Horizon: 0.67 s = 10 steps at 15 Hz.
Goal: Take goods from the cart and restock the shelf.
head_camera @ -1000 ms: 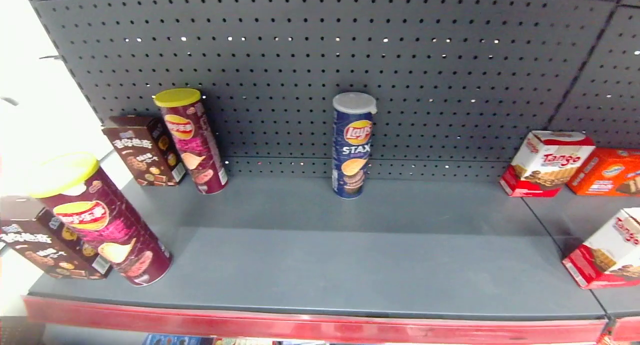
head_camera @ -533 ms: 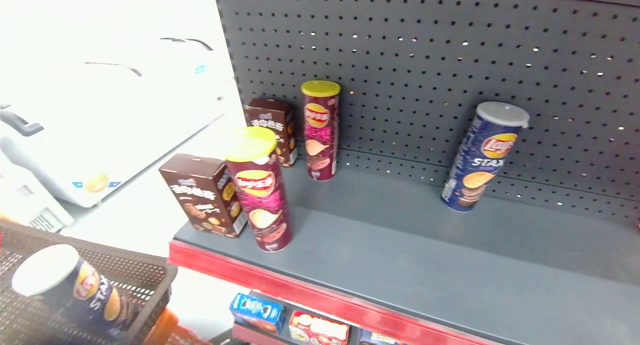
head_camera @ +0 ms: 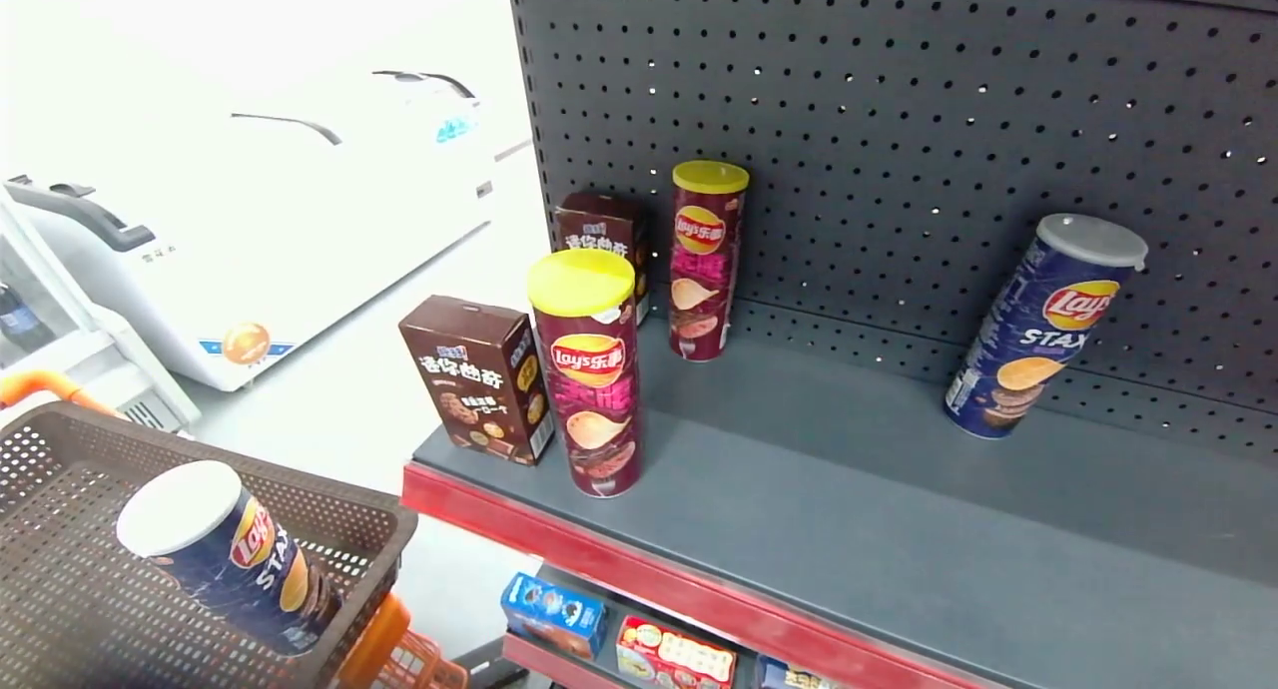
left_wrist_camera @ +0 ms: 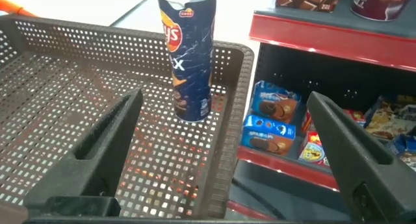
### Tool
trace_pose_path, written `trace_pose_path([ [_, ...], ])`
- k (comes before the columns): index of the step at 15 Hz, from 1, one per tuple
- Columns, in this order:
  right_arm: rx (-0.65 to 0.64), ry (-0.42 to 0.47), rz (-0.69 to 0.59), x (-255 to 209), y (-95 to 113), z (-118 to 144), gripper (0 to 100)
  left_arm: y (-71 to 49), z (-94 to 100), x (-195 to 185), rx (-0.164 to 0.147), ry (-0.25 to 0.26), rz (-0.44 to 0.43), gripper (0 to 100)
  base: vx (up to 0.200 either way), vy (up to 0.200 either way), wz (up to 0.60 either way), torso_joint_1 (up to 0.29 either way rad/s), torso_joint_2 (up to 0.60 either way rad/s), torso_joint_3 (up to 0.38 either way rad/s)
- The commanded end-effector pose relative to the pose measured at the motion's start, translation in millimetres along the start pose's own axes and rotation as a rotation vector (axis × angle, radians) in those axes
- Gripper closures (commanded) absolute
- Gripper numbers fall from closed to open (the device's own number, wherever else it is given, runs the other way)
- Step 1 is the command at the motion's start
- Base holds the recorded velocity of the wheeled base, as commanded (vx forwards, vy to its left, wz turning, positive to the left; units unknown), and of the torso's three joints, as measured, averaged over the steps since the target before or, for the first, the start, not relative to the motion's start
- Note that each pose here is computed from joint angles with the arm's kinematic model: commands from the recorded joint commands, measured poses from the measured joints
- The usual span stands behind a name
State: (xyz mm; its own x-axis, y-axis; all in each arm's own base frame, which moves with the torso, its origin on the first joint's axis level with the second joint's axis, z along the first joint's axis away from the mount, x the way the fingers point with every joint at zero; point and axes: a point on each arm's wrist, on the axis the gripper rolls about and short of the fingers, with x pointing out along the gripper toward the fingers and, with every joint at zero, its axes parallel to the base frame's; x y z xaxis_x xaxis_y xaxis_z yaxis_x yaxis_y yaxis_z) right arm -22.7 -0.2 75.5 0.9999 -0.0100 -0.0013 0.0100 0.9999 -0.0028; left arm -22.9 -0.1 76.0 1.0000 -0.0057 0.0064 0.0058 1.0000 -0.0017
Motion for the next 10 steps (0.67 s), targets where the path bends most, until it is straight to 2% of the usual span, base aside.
trace_pose_path([
  [1,0.0,0.0,-0.001,0.0,0.0,0.0,0,0.1,-0.1,0.1,-0.003,0.002,0.004,0,0.0,0.0,0.0,0.0,0.0,0.0],
  [7,0.0,0.0,-0.001,0.0,0.0,0.0,0,0.0,0.0,0.0,0.0,0.003,-0.002,0,0.0,0.0,0.0,0.0,0.0,0.0],
  [8,0.0,0.0,0.001,0.0,0.0,0.0,0,0.7,2.1,-0.3,0.014,-0.009,0.033,0,0.0,0.0,0.0,0.0,0.0,0.0],
  [9,0.0,0.0,0.001,0.0,0.0,0.0,0,1.9,21.1,-4.6,0.055,-0.047,0.079,0,0.0,0.0,0.0,0.0,0.0,0.0],
  [10,0.0,0.0,0.001,0.0,0.0,0.0,0,2.5,36.7,-4.5,0.064,-0.041,0.098,0,0.0,0.0,0.0,0.0,0.0,0.0],
])
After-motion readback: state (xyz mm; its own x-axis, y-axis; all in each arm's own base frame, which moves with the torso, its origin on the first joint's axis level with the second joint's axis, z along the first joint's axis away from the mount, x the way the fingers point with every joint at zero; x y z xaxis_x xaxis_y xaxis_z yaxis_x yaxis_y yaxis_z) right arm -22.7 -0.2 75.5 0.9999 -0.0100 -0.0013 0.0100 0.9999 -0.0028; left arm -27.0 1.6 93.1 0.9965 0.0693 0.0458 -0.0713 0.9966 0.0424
